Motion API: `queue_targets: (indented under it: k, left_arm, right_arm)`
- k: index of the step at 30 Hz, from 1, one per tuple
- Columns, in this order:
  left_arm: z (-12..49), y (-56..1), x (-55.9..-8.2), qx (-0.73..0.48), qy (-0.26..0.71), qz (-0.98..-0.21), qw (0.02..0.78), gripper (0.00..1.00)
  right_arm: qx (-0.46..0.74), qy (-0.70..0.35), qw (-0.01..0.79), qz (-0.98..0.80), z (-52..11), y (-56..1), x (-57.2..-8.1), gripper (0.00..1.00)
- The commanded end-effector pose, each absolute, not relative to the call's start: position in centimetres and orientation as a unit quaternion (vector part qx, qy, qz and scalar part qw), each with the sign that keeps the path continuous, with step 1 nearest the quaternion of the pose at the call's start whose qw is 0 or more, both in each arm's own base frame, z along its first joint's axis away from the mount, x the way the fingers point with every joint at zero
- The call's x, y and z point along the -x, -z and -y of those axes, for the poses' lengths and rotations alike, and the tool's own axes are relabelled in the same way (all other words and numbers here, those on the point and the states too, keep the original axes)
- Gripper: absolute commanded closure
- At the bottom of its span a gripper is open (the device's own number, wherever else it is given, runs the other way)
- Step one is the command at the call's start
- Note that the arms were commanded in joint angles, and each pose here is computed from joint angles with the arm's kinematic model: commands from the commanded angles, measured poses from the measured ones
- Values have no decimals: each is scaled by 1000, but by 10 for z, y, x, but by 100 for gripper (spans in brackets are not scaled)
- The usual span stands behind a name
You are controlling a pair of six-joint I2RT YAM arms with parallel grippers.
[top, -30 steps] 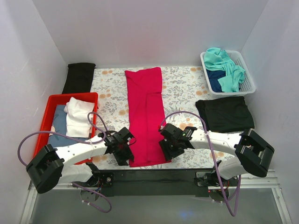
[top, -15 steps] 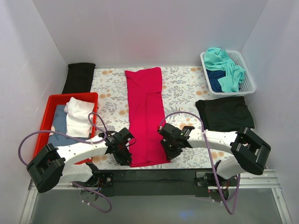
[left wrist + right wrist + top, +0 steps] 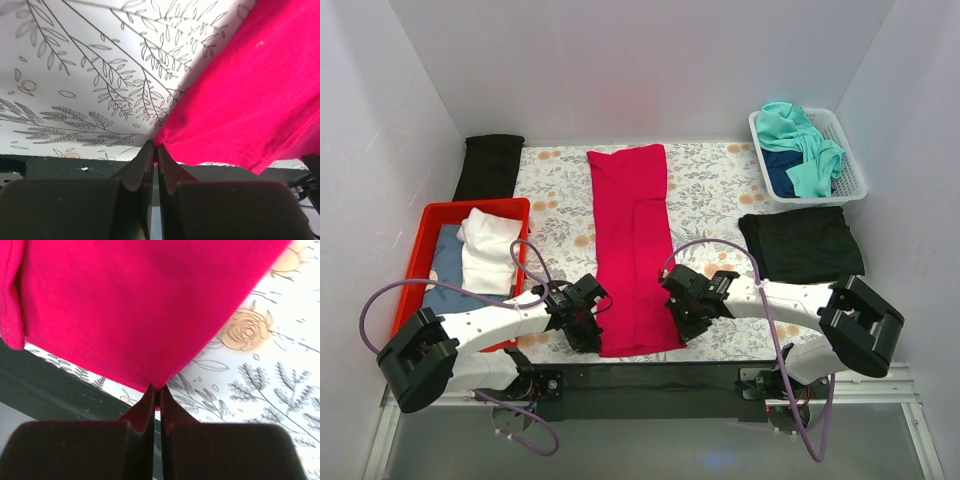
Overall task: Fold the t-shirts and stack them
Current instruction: Grab the bottom of the folded rectangular tshirt with both arms
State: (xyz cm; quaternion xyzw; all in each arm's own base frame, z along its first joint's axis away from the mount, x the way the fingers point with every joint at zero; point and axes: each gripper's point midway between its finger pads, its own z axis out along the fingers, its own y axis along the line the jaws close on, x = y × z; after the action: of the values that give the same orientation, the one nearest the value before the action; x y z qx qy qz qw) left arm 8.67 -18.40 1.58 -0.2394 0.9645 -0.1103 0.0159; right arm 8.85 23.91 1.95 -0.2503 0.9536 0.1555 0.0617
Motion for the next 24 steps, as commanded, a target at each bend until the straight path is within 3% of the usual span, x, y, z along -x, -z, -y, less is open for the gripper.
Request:
queue_targets:
  k: [1,13,24]
  left_arm:
    - [173,-21,-105,246,94,-961,79,100]
    - [208,-125,-185,286,163,-918,220,100]
    - [216,-172,-283,280,104,-891,343,100]
  right_arm:
    - [248,-142,81,-955,-229,-30,-90,99]
    - [233,-161,239,-929,-268,-109,-156,99]
    - [202,-140,313,-918,-280,-147,-239,99]
